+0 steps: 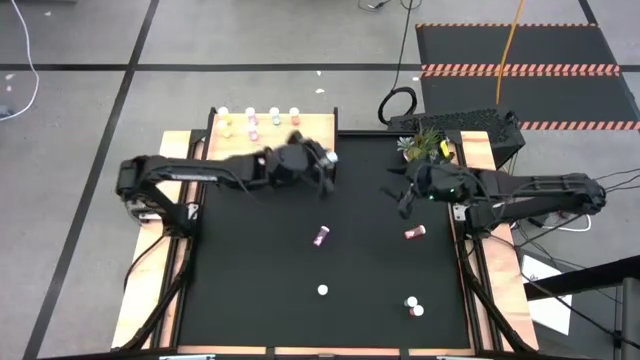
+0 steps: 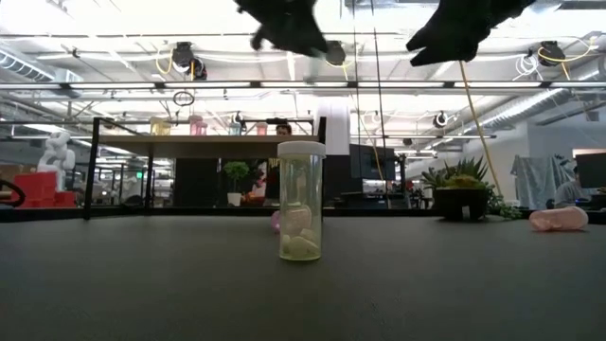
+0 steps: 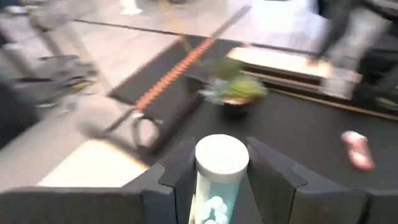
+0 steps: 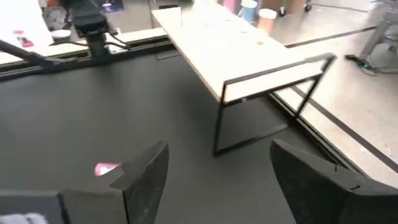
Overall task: Pick and place medicine bottles onto shelf by color
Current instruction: Put the top blue medicine bottle aligned with the other blue medicine bottle on the shelf
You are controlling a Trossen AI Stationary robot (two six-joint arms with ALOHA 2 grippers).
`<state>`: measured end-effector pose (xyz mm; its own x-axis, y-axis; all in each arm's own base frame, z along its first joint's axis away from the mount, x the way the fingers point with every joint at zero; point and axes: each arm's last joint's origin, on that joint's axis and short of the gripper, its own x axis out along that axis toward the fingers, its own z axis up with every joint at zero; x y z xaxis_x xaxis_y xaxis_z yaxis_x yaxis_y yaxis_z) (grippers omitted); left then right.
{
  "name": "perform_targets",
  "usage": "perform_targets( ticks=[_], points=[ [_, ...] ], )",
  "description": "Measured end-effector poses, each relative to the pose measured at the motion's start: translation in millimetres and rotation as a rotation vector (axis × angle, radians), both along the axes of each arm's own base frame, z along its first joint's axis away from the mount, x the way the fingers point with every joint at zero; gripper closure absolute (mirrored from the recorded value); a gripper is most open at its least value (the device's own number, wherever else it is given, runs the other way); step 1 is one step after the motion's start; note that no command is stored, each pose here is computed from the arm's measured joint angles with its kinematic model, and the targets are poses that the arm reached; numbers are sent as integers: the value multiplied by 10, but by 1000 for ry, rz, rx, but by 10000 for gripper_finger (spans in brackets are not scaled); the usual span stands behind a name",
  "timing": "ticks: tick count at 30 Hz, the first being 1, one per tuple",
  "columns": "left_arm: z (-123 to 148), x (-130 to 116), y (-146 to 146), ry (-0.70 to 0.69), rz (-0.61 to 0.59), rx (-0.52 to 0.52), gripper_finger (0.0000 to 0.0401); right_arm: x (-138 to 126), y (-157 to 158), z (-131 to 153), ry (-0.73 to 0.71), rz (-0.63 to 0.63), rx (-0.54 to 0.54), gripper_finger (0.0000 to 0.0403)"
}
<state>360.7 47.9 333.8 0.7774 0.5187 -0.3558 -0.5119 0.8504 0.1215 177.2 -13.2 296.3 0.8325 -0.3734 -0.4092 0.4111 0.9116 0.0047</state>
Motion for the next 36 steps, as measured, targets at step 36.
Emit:
perform_targets(
  ticks=[36],
  points=[
    [-754, -1222, 1080, -190, 536, -80, 266, -160, -276, -254, 14, -73, 118, 128]
  ],
)
